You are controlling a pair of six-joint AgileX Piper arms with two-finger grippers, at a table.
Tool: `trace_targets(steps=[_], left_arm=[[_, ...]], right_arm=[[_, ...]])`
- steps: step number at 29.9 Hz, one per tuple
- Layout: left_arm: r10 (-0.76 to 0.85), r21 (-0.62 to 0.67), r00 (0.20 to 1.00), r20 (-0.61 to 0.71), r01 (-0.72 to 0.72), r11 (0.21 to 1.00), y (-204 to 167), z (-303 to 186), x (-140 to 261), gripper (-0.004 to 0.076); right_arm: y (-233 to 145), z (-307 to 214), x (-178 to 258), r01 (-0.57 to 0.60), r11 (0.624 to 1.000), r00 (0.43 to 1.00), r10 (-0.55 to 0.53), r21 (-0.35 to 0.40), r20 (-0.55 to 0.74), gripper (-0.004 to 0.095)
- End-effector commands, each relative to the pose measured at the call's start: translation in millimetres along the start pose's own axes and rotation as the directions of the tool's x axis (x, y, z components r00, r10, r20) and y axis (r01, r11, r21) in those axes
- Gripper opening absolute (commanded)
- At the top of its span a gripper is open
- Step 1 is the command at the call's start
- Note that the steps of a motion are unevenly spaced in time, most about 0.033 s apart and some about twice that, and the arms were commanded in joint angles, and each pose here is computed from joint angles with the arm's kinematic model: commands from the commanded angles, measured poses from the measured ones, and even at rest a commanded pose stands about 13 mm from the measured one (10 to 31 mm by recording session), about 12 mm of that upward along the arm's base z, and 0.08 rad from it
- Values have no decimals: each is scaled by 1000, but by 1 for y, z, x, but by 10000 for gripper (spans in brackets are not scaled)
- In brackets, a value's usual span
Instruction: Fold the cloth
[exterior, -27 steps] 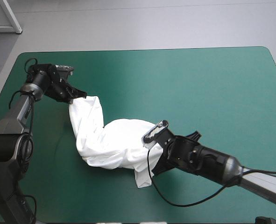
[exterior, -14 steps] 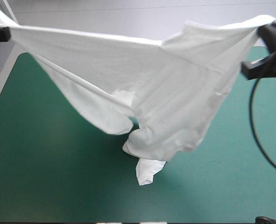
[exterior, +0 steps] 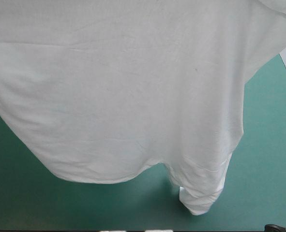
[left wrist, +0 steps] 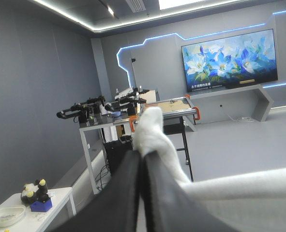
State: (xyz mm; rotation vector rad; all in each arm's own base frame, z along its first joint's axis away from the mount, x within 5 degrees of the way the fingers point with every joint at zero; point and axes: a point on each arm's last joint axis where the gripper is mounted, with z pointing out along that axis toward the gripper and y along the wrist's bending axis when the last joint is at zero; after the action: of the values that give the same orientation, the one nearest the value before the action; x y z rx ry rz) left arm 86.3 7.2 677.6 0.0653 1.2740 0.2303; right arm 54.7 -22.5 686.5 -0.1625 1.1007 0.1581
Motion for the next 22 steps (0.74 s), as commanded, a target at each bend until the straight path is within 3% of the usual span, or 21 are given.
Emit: trace_targets(steps=[1,5,8,17,22], left_arm=[[55,-55,996,76,-51,997,5,-2,-8,-9],[54,-35,998,11,-54,998,2,7,2,-9],[60,-5,996,-71,-60,998,-4,23,18,-9],[124,96,906,-404,-93,991,-33,94,114,-9],[154,154,838,-524,-85,985,-53,137,176,-9]], right_arm=[[-10,-6,-15,32,998,989,-40,56,139,-19],[7,9,-2,48,998,998,-49,28,36,-19],[34,33,19,122,992,989,-120,22,-88,-19],[135,122,116,299,952,870,-297,-57,-393,-19],[122,189,213,212,977,773,-171,-5,-610,-19]])
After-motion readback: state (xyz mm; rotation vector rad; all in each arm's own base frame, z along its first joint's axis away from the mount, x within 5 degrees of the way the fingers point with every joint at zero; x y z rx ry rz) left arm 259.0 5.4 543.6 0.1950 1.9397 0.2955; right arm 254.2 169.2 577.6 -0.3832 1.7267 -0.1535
